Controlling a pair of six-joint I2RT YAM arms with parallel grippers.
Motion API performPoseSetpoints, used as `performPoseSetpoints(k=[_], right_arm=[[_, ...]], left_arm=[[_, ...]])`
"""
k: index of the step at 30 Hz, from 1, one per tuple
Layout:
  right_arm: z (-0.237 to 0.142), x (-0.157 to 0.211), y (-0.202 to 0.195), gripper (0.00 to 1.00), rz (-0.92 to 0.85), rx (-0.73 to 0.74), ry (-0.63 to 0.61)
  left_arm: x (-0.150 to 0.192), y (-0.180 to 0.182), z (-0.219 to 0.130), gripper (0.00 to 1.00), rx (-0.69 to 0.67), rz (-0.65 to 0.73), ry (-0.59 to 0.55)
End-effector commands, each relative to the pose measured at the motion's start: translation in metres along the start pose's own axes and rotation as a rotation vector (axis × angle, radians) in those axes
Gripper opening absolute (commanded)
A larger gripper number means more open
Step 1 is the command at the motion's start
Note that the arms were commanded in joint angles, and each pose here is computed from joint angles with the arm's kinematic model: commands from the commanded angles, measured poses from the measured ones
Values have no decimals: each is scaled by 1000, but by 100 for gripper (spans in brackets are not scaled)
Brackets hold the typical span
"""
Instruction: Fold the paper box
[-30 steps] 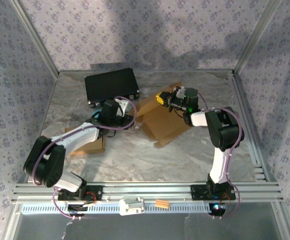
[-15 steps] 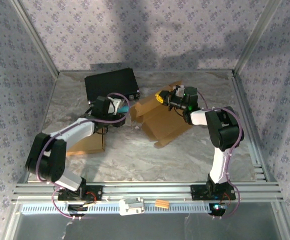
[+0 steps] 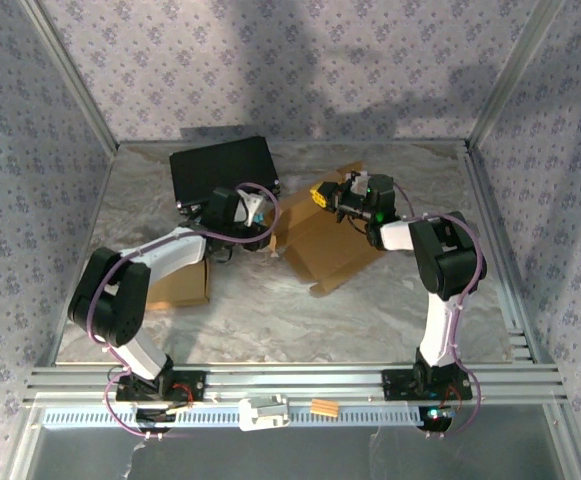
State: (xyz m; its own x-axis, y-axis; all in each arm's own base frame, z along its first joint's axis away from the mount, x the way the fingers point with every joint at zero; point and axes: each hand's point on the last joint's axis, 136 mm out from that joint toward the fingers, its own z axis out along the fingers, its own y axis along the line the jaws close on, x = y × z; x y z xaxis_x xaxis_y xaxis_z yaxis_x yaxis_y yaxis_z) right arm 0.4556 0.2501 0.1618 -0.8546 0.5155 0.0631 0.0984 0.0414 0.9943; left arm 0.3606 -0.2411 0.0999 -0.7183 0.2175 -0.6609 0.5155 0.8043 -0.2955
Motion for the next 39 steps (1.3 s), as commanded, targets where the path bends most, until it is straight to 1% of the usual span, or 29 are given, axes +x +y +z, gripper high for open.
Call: performPoseSetpoints(k=[1, 8, 10, 16, 20, 24, 30, 36, 39], right_arm=[[4, 4, -11, 0, 9, 20, 26], [4, 5, -8, 0, 11, 15, 31], [4, 6, -8, 0, 11, 13, 36], [5, 6, -9, 0, 22, 7, 45], [7, 7, -4, 0, 21, -11, 54], [8, 8, 2, 0, 22, -25, 63], [9, 9, 5, 0, 23, -28, 63], [9, 11, 7, 0, 20, -36, 63], [10, 10, 10, 0, 27, -55, 52]], left_arm=[[-13, -12, 0, 40, 38, 48, -52], [-11, -16, 8, 41, 42, 69, -62], [-11, -16, 10, 39, 40, 76, -67], [-10, -27, 13, 34, 101, 120, -66], [-9, -35, 12, 34, 137, 161, -74], [-7, -35, 14, 34, 147, 187, -90], [-15, -36, 19, 34, 155, 163, -115], [-20, -43, 25, 34, 152, 168, -127], [-25, -39, 25, 36, 99, 150, -143]])
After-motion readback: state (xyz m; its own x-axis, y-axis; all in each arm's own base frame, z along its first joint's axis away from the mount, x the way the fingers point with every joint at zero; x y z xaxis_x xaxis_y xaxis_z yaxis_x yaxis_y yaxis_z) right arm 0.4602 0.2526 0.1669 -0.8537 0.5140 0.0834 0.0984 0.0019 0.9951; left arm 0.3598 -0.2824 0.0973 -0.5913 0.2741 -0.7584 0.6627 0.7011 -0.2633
